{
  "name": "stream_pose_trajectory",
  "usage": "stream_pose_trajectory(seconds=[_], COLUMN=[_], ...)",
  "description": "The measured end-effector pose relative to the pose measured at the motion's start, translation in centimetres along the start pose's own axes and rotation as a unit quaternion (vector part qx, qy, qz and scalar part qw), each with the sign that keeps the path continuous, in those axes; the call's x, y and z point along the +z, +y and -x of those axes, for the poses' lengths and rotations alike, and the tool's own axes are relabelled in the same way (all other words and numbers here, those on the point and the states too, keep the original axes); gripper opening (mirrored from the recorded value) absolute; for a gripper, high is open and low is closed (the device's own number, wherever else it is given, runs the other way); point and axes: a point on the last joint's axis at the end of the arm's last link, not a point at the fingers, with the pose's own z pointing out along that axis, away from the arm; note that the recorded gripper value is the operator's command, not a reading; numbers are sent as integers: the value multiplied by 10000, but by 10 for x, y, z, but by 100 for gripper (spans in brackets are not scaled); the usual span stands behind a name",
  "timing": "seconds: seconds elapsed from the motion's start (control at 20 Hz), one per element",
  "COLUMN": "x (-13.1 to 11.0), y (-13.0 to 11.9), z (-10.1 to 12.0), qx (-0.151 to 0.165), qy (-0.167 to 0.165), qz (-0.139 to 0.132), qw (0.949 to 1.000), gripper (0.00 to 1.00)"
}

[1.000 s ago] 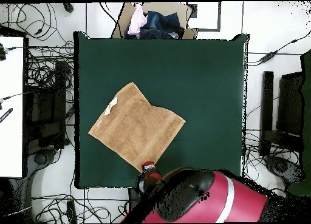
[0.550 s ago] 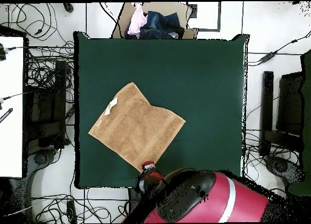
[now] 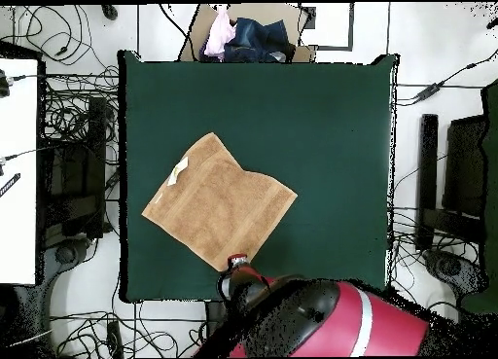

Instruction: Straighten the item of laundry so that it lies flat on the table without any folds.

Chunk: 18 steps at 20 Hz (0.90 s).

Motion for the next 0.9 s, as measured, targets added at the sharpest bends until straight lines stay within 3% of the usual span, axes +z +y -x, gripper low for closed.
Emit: stream_pose_trajectory(seconds=[0.55, 0.9], x=[0, -3], y=[11, 15], z=[0, 1], qx=[197, 295], qy=[63, 90], qz=[-408, -528], qw=[9990, 9981], gripper=[0, 0])
